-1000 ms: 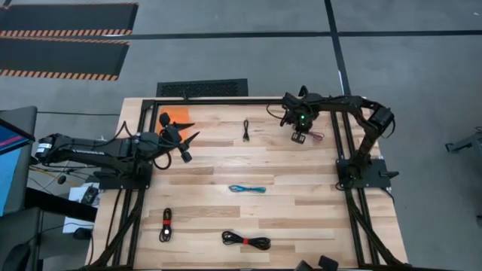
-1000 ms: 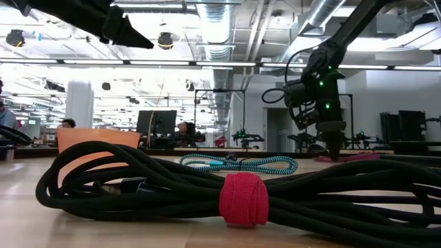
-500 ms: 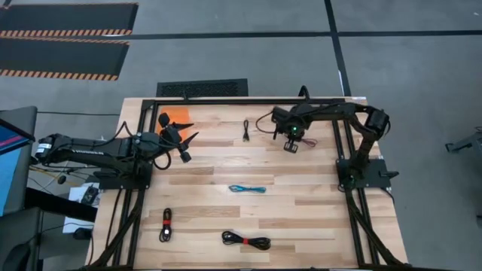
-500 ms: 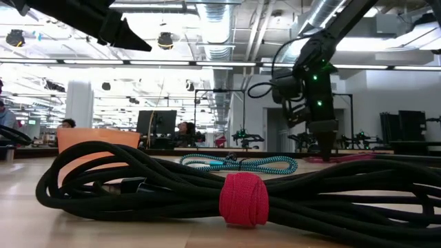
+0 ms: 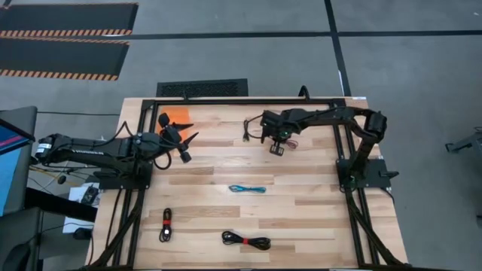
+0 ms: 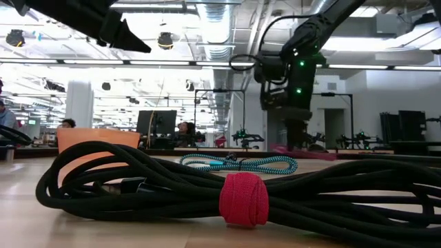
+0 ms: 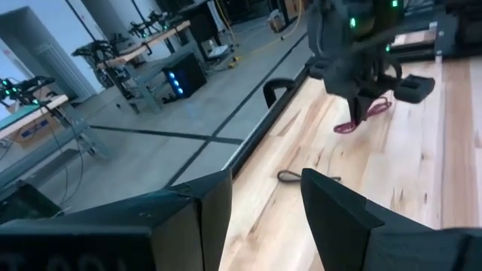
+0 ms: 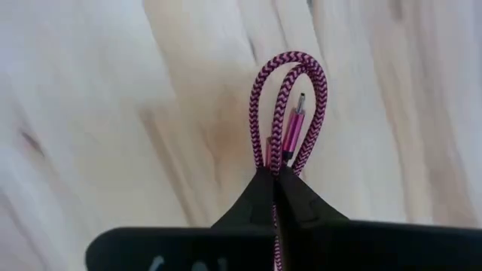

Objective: Pick and place USB-C Cables
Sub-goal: Put the pink charger cable into the orange bin

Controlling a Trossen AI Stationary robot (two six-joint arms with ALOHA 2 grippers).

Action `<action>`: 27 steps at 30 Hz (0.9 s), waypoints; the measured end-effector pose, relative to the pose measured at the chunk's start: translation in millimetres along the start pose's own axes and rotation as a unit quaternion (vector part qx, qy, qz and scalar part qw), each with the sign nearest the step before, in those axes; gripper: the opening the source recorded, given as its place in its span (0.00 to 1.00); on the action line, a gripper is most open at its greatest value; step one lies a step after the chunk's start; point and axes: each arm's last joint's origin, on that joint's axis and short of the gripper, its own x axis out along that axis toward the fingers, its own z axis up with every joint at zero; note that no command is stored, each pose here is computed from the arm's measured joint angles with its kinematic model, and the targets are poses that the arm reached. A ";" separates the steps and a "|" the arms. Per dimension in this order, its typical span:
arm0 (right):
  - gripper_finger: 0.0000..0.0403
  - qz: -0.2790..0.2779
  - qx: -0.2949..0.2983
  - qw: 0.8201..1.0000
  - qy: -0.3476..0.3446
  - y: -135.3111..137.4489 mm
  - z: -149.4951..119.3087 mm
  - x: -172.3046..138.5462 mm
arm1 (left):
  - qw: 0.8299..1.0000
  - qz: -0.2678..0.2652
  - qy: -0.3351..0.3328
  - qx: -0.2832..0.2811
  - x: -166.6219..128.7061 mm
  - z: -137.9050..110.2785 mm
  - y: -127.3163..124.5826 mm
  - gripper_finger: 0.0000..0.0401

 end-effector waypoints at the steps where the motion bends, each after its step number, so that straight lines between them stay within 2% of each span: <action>1: 0.01 0.016 0.012 0.999 -0.026 0.6 4.9 -0.1 | 1.000 0.000 0.001 0.000 0.0 -0.3 -0.1 0.38; 3: 0.01 0.047 0.029 0.995 -0.085 3.1 16.2 -1.6 | 1.000 0.000 0.001 0.000 0.0 -0.2 -0.1 0.38; 7: 0.01 0.059 0.041 0.978 -0.198 12.0 38.0 -9.2 | 1.000 0.000 0.002 -0.004 0.0 -0.5 -0.1 0.38; 11: 0.01 0.078 0.052 0.951 -0.294 18.5 55.2 -19.7 | 1.000 0.004 0.024 0.011 -1.3 -5.5 0.5 0.38; 16: 0.01 0.102 0.062 0.916 -0.382 24.3 69.4 -32.6 | 0.999 0.050 0.020 0.003 -8.8 -4.8 8.8 0.38; 19: 0.01 0.117 0.075 0.885 -0.443 28.8 78.2 -43.5 | 0.998 0.055 -0.002 -0.018 -17.2 -1.5 15.9 0.38; 24: 0.01 0.151 0.079 0.819 -0.547 50.0 99.4 -41.3 | 0.995 0.057 -0.045 -0.073 -34.5 2.6 29.7 0.38; 27: 0.01 0.166 0.070 0.796 -0.578 66.6 120.6 -33.5 | 0.990 0.057 -0.073 -0.103 -45.1 4.1 37.8 0.38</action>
